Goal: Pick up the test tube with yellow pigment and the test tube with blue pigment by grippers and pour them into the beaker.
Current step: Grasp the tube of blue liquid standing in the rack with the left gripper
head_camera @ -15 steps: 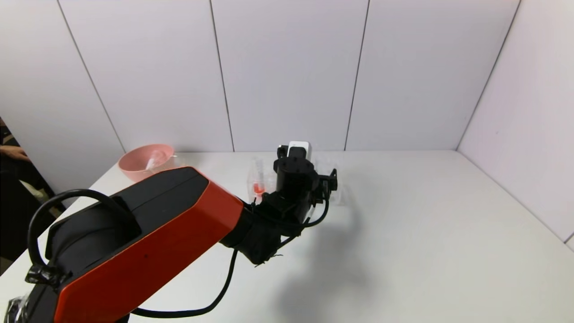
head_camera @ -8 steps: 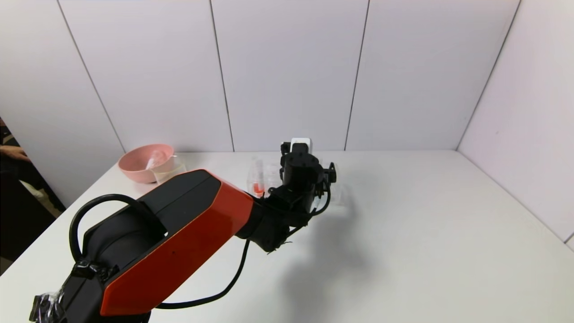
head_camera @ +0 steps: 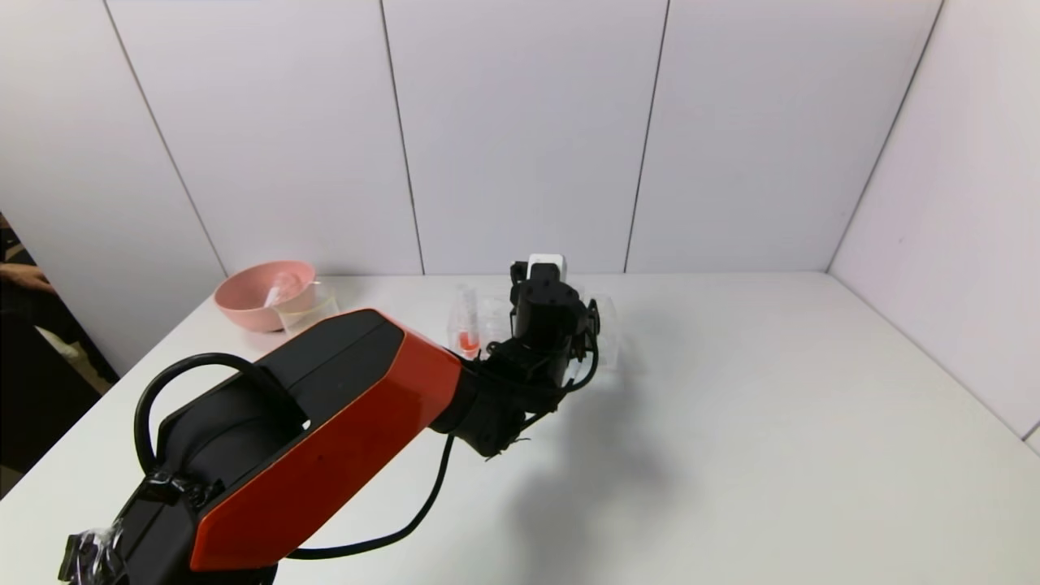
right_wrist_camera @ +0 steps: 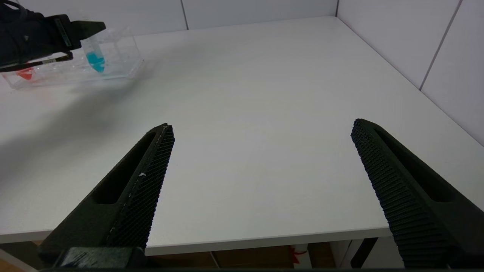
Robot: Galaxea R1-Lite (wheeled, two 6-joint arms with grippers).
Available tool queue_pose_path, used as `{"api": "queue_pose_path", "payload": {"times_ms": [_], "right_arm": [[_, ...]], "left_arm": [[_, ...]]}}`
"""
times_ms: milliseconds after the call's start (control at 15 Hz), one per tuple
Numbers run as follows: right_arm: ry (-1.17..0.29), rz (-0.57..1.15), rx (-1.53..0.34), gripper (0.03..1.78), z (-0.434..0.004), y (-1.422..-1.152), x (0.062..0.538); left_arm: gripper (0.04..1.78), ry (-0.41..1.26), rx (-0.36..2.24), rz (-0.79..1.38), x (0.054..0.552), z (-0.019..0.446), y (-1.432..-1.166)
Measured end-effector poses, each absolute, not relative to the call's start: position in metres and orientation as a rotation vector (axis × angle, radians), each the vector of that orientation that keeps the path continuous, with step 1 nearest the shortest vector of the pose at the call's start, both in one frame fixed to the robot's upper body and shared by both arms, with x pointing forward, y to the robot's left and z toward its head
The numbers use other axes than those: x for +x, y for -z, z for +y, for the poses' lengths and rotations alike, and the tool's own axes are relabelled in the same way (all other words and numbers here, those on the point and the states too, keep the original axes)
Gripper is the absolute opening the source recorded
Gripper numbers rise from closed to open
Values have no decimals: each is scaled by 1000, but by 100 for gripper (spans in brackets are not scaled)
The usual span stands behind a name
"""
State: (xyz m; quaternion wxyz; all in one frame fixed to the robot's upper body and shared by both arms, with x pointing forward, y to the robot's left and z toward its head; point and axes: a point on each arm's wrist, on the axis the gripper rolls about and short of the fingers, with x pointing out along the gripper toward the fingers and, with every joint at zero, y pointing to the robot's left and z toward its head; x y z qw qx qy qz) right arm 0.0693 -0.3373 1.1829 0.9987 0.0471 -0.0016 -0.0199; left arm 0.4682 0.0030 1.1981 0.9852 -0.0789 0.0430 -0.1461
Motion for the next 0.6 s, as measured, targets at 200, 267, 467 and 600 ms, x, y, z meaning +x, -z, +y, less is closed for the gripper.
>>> {"api": "queue_pose_path", "payload": {"times_ms": [200, 267, 467, 600], "right_arm": [[40, -3, 94, 171, -337, -1183, 69], [40, -3, 94, 171, -337, -1183, 69], [40, -3, 94, 171, -337, -1183, 69], [40, -3, 94, 171, -337, -1183, 69]], "left_arm": [[90, 298, -159, 85, 467, 2, -1199], [71, 299, -159, 85, 467, 2, -1199], [45, 300, -158, 85, 468, 2, -1200], [45, 298, -154, 90, 468, 2, -1201]]}}
